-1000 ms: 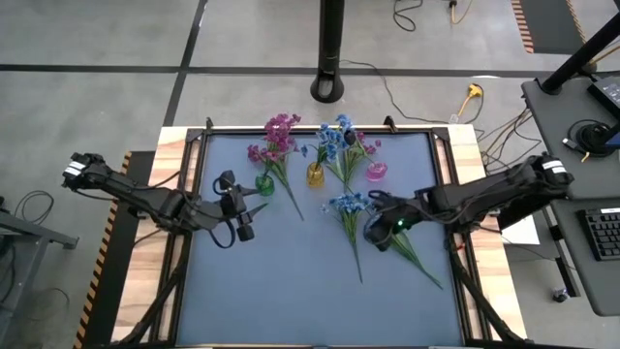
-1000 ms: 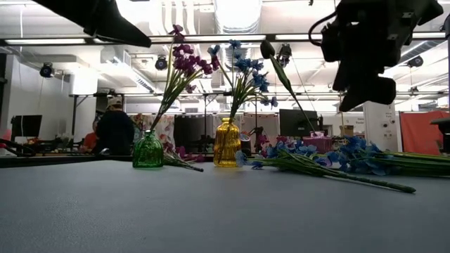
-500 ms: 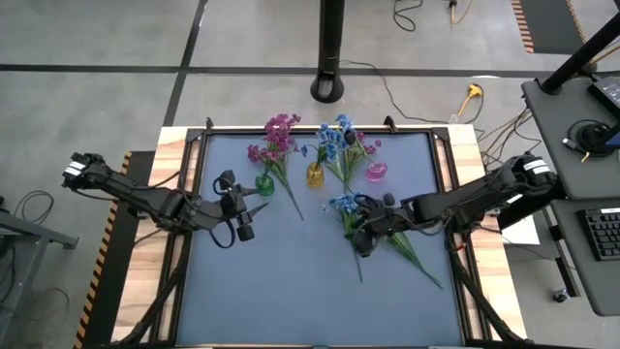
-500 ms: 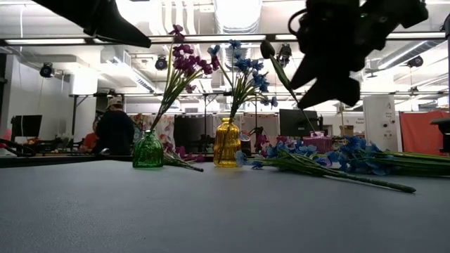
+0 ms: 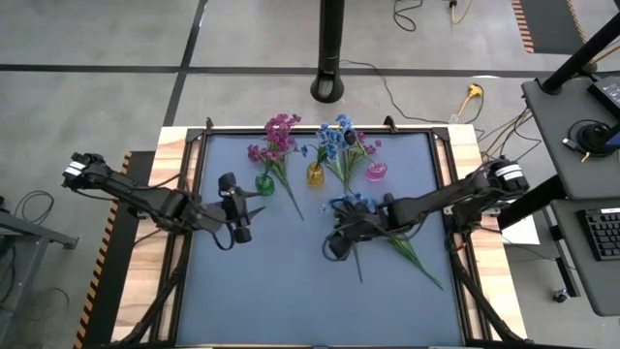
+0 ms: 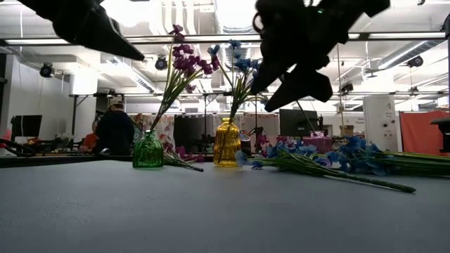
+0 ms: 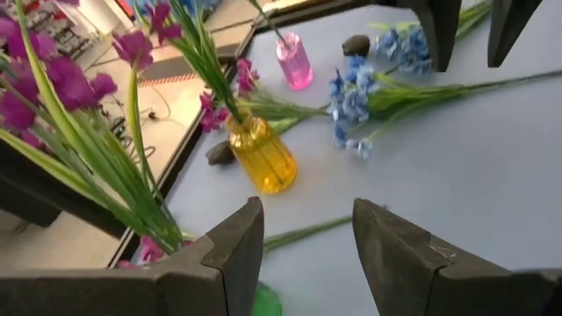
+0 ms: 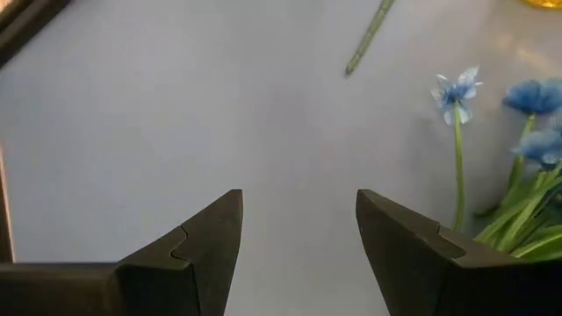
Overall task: Sort flowers into vase by color
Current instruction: Put the left blue flowers into the yellow flower vase
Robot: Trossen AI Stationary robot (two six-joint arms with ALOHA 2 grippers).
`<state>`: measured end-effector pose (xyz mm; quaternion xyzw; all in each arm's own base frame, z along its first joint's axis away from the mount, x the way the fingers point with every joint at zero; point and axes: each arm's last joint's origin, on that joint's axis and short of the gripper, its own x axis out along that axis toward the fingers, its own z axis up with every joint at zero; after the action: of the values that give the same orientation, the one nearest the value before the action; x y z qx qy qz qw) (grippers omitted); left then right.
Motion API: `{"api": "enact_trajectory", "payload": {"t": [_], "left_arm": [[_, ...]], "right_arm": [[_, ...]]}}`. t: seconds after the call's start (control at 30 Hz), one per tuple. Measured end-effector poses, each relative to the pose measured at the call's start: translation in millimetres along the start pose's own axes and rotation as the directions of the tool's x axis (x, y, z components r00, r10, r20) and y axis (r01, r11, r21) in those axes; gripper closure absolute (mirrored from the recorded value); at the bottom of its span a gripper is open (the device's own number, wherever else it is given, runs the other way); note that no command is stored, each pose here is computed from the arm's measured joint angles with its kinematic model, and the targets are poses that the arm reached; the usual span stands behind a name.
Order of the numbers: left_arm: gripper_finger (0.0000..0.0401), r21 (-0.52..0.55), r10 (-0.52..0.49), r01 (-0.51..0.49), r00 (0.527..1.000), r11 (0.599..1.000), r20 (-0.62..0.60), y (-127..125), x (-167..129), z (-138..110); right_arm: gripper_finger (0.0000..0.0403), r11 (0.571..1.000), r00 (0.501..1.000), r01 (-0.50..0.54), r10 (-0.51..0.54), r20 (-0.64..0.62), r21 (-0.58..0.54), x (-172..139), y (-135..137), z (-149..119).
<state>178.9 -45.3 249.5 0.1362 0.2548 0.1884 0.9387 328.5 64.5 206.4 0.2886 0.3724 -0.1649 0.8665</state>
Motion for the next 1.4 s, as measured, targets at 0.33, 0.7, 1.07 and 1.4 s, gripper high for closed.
{"api": "enact_trajectory", "payload": {"t": [0.33, 0.7, 1.07, 1.4], "left_arm": [[0.0241, 0.013, -0.023, 0.024, 0.999, 1.000, -0.047, 0, 0, -5], [0.0241, 0.019, -0.022, 0.023, 0.998, 1.000, -0.055, 0, 0, -7], [0.0241, 0.008, -0.022, 0.022, 0.998, 1.000, -0.058, 0, 0, -7], [0.0241, 0.006, -0.021, 0.021, 0.998, 1.000, -0.057, 0, 0, -7]], "right_arm": [[0.0188, 0.975, 0.974, 0.191, -0.173, -0.150, 0.116, 11, 12, 8], [0.0177, 0.915, 0.926, 0.344, -0.294, -0.238, 0.208, 21, 2, -4], [0.0135, 0.857, 0.873, 0.473, -0.424, -0.242, 0.205, 24, -9, -12], [0.0145, 0.831, 0.831, 0.533, -0.478, -0.285, 0.160, 51, -17, -26]]}}
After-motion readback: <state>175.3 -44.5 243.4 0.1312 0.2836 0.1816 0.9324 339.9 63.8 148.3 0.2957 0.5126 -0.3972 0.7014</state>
